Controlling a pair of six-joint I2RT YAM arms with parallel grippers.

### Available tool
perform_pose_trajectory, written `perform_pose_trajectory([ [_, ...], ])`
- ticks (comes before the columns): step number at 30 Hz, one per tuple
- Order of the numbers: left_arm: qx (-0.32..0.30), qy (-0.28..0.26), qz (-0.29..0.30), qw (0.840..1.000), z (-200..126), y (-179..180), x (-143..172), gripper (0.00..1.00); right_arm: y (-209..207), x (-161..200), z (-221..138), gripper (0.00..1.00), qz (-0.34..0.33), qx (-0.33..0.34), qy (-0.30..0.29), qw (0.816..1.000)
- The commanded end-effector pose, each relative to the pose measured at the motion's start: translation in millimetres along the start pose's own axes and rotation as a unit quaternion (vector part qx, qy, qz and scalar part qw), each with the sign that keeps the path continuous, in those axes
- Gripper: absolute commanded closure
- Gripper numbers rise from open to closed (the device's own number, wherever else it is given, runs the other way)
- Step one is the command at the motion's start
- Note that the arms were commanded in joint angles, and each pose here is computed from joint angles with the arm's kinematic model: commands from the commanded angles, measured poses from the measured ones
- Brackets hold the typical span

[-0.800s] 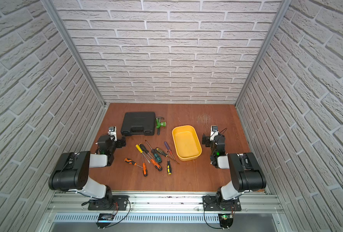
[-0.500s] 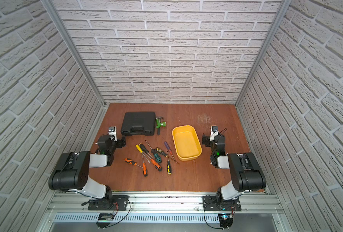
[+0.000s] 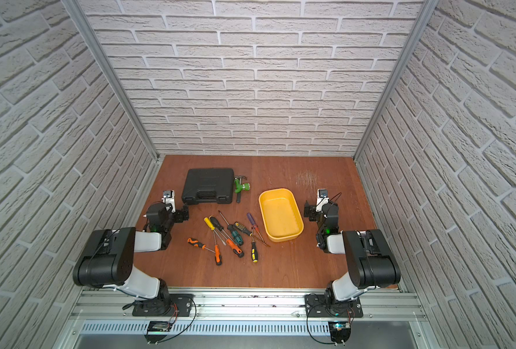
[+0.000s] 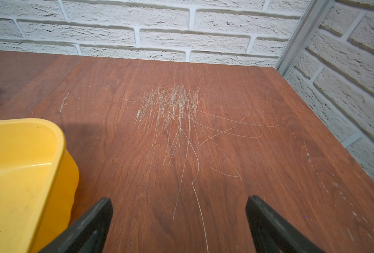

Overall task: Put the screwdriver on the desktop into the storage box
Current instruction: Pick up the screwdriver from the center of the board.

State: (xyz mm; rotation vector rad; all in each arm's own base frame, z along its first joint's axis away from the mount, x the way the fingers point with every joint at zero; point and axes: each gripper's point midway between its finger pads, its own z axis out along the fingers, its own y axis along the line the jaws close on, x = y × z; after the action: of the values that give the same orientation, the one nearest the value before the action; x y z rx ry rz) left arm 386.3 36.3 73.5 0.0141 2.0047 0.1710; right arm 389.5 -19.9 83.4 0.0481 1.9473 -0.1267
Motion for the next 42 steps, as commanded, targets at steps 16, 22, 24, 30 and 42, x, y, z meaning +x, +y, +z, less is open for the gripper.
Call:
perform_pose_trajectory([
  [16,-0.016,0.149,-0.151,0.977,-130.9,-58.0,-64.7,0.32,-0.9,-41.6,-113.4,0.04,0.1,0.174,0.245,0.948],
  [22,0.035,0.139,-0.047,0.989,-168.1,-122.8,-64.4,0.36,156.0,-84.7,-154.0,0.22,-0.044,-0.067,0.208,0.975],
  [24,0.055,0.144,-0.056,0.986,-170.3,-132.9,-66.4,0.38,191.1,-90.8,-170.1,0.27,-0.03,-0.126,0.201,0.971],
  [30,0.058,0.144,-0.108,0.982,-173.4,-131.2,-57.7,0.39,265.9,-72.0,-184.7,0.42,-0.085,-0.194,0.285,0.935],
  [42,0.061,0.162,-0.21,0.962,-193.6,-105.7,-10.5,0.41,305.4,-6.6,-149.6,0.61,-0.097,-0.194,0.39,0.895],
])
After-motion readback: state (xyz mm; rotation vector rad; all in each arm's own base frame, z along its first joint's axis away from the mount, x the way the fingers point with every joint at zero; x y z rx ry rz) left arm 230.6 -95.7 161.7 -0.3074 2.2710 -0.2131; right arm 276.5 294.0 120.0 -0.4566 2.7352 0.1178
